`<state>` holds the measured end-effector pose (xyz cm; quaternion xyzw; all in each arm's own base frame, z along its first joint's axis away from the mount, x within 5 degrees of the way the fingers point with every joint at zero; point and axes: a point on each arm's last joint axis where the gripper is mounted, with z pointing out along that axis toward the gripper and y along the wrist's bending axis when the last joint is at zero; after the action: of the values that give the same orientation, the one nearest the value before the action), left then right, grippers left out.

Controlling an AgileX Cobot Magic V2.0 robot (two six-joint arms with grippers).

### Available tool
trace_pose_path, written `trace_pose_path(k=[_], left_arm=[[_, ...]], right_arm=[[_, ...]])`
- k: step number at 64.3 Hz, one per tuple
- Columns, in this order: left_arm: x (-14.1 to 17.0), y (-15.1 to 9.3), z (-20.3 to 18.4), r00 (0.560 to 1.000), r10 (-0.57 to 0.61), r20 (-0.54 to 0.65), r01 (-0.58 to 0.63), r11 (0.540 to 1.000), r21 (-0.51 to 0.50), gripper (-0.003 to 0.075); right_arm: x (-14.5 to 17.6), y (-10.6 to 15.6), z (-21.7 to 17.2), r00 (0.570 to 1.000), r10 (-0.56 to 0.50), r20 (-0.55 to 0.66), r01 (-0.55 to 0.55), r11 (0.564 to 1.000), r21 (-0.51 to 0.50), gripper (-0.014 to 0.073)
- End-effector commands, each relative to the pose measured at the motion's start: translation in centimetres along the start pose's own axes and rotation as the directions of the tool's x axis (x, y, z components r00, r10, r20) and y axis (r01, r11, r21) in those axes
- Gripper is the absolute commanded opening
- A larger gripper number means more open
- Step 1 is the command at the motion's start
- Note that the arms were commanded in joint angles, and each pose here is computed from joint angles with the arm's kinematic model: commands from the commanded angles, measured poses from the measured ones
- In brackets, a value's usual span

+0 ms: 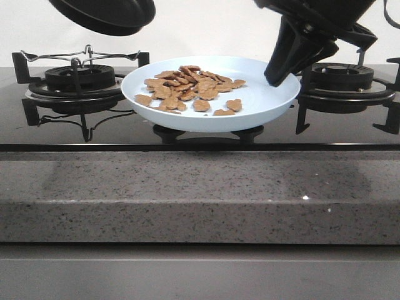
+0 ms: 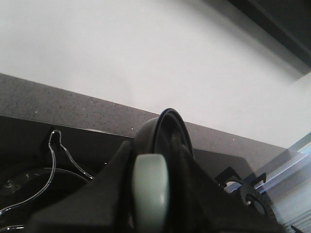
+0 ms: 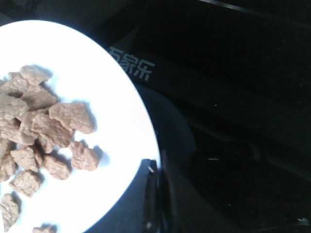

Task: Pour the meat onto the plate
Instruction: 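Lower the pan with the left gripper back onto its burner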

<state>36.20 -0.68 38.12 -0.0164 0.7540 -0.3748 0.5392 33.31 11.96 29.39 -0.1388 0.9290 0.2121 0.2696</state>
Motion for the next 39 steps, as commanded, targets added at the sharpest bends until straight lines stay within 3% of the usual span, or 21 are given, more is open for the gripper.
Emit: trace_pose_path(k=[1, 9, 22, 39], left_arm=[[-2.1, -0.5, -0.7, 0.993, -0.088, 0.076, 0.085, 0.995, 0.052, -0.002], [-2.2, 2.1, -0.5, 0.98, -0.175, 0.095, 0.172, 0.984, 0.034, -0.002], [-1.6, 6.2, 0.1, 0.923, -0.374, 0.086, 0.371, 0.927, 0.048, -0.002], [0.3, 9.3, 1.7, 0.846, -0.534, -0.004, 0.529, 0.838, 0.133, -0.002]], right_arm=[[-1.1, 1.0, -2.4, 0.995, -0.012, 0.101, 0.014, 1.0, -0.018, -0.0105], [-1.1, 1.0, -2.4, 0.995, -0.012, 0.101, 0.014, 1.0, -0.018, -0.0105], [-1.1, 1.0, -2.4, 0.995, -0.012, 0.101, 0.014, 1.0, -0.018, -0.0105], [-1.1, 1.0, -2.4, 0.995, -0.012, 0.101, 0.014, 1.0, -0.018, -0.0105]])
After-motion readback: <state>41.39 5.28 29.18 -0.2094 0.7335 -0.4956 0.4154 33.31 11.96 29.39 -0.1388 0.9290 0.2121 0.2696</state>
